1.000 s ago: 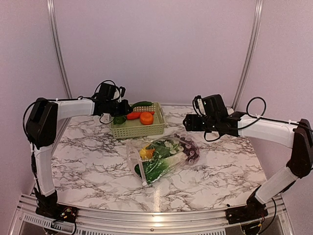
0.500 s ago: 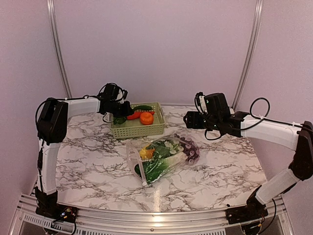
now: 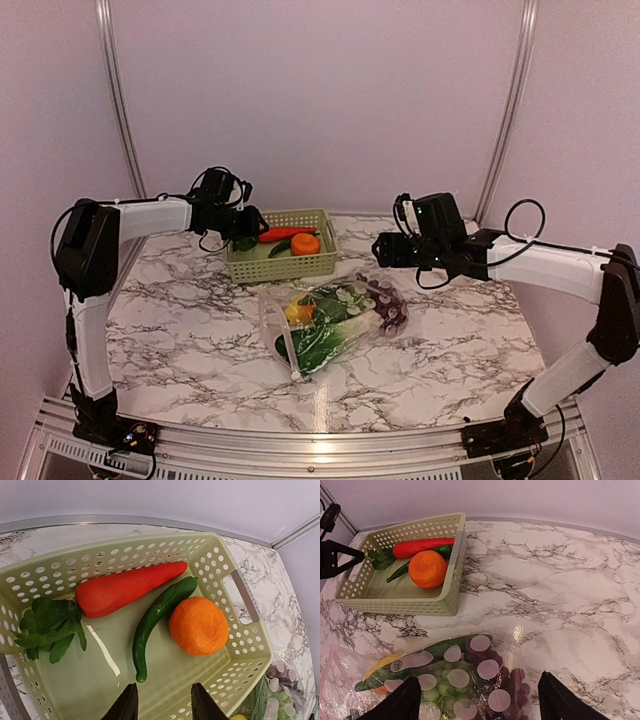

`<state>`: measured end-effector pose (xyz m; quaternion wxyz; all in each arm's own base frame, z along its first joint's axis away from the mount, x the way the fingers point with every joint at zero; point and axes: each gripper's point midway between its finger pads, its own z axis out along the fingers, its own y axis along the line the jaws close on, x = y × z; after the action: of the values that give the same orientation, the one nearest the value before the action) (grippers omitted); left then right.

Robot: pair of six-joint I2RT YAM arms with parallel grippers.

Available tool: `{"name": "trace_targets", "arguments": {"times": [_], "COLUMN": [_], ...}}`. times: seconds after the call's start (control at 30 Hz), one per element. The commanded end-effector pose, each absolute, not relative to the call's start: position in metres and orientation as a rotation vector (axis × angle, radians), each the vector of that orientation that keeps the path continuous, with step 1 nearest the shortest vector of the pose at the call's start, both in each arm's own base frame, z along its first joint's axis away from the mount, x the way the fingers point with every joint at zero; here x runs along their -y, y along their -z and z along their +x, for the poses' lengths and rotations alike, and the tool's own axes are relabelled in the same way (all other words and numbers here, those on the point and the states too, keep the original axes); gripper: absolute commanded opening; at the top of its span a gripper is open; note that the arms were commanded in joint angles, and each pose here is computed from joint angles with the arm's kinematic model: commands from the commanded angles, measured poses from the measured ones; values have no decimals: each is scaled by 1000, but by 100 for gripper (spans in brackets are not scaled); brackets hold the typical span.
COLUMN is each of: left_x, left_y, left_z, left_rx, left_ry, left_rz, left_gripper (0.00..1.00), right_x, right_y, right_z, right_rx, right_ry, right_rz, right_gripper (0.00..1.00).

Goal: Open the zip-top bag and remove the fake food
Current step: Place the fake vegetable in the bin.

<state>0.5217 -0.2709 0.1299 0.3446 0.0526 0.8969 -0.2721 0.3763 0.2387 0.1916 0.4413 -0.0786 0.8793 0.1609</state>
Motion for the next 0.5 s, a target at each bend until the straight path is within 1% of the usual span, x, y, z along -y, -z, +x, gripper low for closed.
{"name": "trace_targets", "arguments": {"times": [0.0,0.13,0.23,0.47], "left_x": [265,261,258,272], "left_y": [-168,-174,-177,-158], "left_z": [494,455,424,359], "left_rx": [-2255,-2246,-2237,-2286], "left_ry": [706,711,727,743], "left_rz": [151,152,158,214], "left_gripper": [39,37,34,32], "right_x": [-250,-253,-254,-251], "right_y": [-193,-186,-181,-166], "right_z": [377,377,375,368], "right_rx": [-2193,-2212,-2227,-2268], "right_ry": [-425,-433,-432,-413], "right_rz": [-238,-251,-265,-281], "right_gripper": [79,79,79,78]}}
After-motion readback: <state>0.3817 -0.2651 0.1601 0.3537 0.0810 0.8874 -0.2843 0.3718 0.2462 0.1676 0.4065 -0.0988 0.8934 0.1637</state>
